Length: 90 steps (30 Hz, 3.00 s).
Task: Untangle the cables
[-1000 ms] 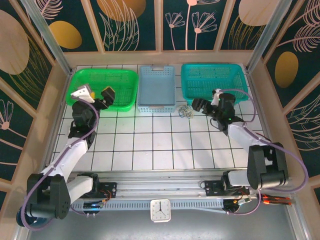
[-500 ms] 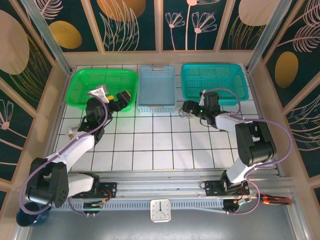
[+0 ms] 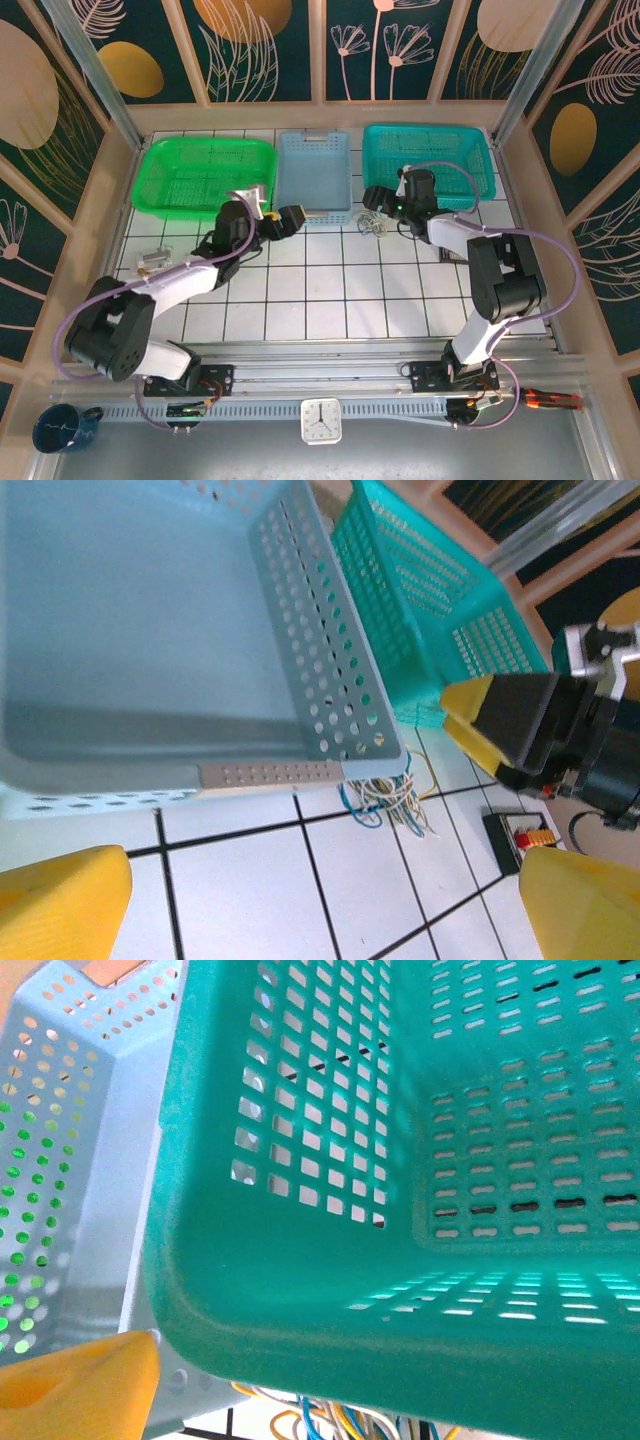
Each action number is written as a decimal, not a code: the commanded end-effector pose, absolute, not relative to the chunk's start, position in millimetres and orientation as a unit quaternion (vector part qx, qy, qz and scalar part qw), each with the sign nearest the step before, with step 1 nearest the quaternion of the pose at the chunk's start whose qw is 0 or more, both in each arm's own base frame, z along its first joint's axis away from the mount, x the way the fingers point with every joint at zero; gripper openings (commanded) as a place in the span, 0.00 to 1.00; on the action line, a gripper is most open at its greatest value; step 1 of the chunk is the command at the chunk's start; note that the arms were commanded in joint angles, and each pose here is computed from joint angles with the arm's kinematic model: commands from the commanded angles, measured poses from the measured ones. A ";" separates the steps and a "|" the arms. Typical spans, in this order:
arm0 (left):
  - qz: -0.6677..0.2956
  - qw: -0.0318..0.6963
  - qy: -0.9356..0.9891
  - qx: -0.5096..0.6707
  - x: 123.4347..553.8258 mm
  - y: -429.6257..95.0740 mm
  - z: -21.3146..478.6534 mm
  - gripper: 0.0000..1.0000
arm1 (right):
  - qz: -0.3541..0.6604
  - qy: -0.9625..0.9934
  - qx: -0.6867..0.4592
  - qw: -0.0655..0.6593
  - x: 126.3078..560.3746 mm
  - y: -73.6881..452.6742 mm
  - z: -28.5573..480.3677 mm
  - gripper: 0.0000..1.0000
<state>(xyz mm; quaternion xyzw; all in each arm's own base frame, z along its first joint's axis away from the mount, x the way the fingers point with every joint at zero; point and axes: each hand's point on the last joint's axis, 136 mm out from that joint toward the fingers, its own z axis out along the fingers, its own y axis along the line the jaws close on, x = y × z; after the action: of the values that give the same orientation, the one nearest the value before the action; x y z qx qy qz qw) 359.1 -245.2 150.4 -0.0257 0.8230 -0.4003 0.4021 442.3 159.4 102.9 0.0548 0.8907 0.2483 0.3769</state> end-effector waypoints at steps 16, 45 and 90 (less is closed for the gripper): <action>-0.454 0.392 0.800 -0.015 420.6 -312.7 141.6 0.99 | 0.257 0.885 0.050 0.385 447.9 148.3 123.0 0.89; -0.284 0.422 0.832 -0.222 357.6 -126.5 144.6 0.99 | 0.237 0.900 -0.010 0.366 428.2 186.0 89.4 0.86; -0.412 0.481 0.764 -0.124 382.6 -144.3 215.4 0.99 | 0.290 0.891 -0.038 0.347 330.4 263.5 133.3 0.77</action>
<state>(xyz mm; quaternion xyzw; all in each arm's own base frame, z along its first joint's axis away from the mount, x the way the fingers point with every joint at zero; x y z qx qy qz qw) 390.8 -137.5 197.9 -0.1331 0.7843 -0.3717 0.4785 328.5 280.9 142.9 -0.0765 0.8750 0.3165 0.3582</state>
